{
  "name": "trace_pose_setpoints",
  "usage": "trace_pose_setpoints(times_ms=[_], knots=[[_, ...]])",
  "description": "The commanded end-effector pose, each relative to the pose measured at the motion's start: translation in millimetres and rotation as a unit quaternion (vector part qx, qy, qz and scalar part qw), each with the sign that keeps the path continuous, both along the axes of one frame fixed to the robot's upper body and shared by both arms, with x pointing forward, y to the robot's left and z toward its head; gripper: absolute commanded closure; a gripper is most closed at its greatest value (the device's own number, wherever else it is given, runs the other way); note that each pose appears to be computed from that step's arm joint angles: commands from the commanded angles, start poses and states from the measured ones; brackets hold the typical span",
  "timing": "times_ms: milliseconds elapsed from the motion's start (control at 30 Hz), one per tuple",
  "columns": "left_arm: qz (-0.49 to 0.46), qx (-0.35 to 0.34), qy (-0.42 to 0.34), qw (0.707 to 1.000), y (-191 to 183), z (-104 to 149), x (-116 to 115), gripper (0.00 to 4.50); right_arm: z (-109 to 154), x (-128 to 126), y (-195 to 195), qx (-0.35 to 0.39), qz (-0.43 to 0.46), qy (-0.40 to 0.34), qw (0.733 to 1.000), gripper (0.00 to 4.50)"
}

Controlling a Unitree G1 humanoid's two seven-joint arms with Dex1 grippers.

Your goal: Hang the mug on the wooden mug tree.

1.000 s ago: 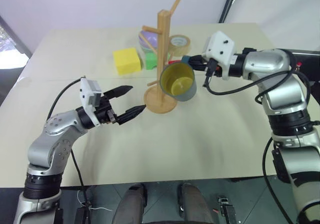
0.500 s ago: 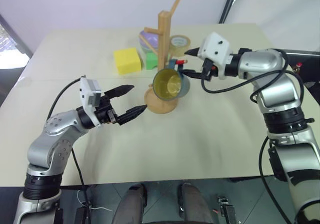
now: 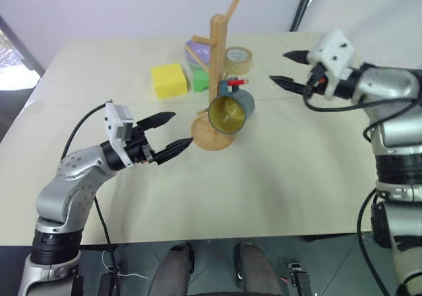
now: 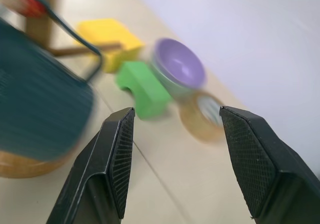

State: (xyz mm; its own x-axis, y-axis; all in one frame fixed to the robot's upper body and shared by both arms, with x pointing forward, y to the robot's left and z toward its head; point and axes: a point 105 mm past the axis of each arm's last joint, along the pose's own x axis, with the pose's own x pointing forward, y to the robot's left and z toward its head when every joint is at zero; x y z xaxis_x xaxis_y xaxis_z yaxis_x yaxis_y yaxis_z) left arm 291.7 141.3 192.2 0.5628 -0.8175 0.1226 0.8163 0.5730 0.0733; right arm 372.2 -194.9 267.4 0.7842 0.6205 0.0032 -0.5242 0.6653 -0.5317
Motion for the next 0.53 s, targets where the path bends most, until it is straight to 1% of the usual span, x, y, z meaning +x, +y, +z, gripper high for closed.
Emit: trace_pose_setpoints(times_ms=[33, 133, 233, 367, 533], knots=[[0.075, -0.004, -0.006, 0.997, 19.2, -7.4, 9.1, 0.0, -19.7, -9.5, -16.7, 0.089, -0.035, -0.006, 0.995, 1.71], [0.128, -0.001, 0.027, 0.991, 34.8, -32.4, 15.2, 0.0, -62.6, -16.5, -23.3, 0.13, -0.063, 0.024, 0.989, 1.71], [0.171, 0.0, 0.058, 0.984, 48.6, -58.4, 16.1, 0.0, -93.2, -23.1, -23.5, 0.168, -0.08, 0.047, 0.981, 1.71], [0.219, 0.009, 0.069, 0.973, 62.3, -78.8, 15.6, 0.0, -118.5, -27.9, -21.4, 0.187, -0.086, 0.071, 0.976, 1.71], [0.24, 0.015, 0.081, 0.967, 70.0, -89.1, 13.2, 0.0, -130.1, -27.5, -22.7, 0.199, -0.089, 0.084, 0.972, 1.71]])
